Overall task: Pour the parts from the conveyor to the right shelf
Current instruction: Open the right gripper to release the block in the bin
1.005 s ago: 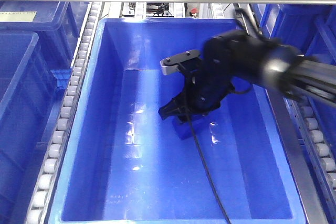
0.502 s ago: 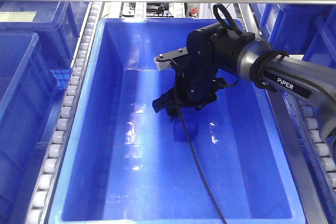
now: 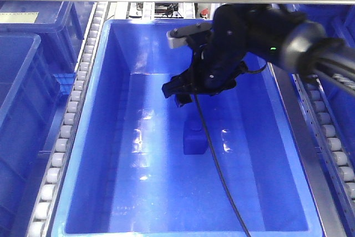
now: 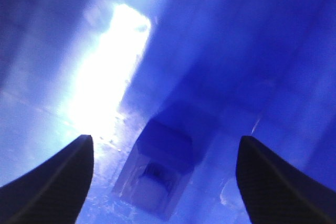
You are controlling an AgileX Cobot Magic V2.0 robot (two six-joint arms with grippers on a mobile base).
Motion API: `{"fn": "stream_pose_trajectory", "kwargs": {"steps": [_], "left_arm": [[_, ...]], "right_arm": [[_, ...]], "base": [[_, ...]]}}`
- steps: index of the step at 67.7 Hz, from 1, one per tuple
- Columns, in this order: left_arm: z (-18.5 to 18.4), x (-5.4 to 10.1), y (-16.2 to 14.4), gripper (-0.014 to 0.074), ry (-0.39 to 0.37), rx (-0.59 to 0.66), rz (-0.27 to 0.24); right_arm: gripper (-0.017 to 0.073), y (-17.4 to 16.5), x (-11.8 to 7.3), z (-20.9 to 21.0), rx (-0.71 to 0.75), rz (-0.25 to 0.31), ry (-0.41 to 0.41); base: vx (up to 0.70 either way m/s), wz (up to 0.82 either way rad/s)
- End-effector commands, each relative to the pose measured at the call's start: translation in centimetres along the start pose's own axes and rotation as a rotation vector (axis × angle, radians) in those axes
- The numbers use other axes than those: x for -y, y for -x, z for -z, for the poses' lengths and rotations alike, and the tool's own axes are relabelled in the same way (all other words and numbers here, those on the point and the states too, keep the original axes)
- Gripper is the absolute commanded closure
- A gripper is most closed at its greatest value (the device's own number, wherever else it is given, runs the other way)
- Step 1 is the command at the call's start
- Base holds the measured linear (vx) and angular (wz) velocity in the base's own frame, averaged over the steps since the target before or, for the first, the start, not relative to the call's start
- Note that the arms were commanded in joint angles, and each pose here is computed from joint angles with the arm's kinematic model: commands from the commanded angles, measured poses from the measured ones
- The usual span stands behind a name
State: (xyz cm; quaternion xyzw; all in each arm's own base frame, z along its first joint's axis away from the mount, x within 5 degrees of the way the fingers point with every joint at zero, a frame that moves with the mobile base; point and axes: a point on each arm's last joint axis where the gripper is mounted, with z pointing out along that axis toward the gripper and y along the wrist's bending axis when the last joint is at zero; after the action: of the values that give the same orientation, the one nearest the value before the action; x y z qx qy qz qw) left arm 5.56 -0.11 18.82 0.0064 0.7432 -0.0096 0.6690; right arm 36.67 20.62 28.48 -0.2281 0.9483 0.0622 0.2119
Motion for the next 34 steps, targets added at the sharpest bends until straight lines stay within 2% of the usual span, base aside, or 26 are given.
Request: {"fn": "stream_pose_trajectory", "kwargs": {"steps": [1, 10, 22, 34], "left_arm": [[0.2, 0.1, 1.3, 0.06, -0.008, 0.096, 0.008], [0.2, 0.1, 1.3, 0.06, -0.008, 0.096, 0.008], [0.2, 0.1, 1.3, 0.06, -0.008, 0.096, 0.008], [0.2, 0.1, 1.3, 0.06, -0.008, 0.096, 0.008]], "right_arm": [[0.0013, -0.1, 0.2, 3.0, 0.152, 0.0, 0.0], [0.0013, -2.9, 0.3, 2.6, 0.249, 0.001, 0.003], [0.0013, -6.8, 0.3, 5.3, 0.471, -0.012, 0.022], [0.0013, -11.4, 0.5, 8.1, 0.605, -0.005, 0.023]], "base": [[0.0, 0.0], [0.0, 0.0], [0.0, 0.0], [0.0, 0.0]]}}
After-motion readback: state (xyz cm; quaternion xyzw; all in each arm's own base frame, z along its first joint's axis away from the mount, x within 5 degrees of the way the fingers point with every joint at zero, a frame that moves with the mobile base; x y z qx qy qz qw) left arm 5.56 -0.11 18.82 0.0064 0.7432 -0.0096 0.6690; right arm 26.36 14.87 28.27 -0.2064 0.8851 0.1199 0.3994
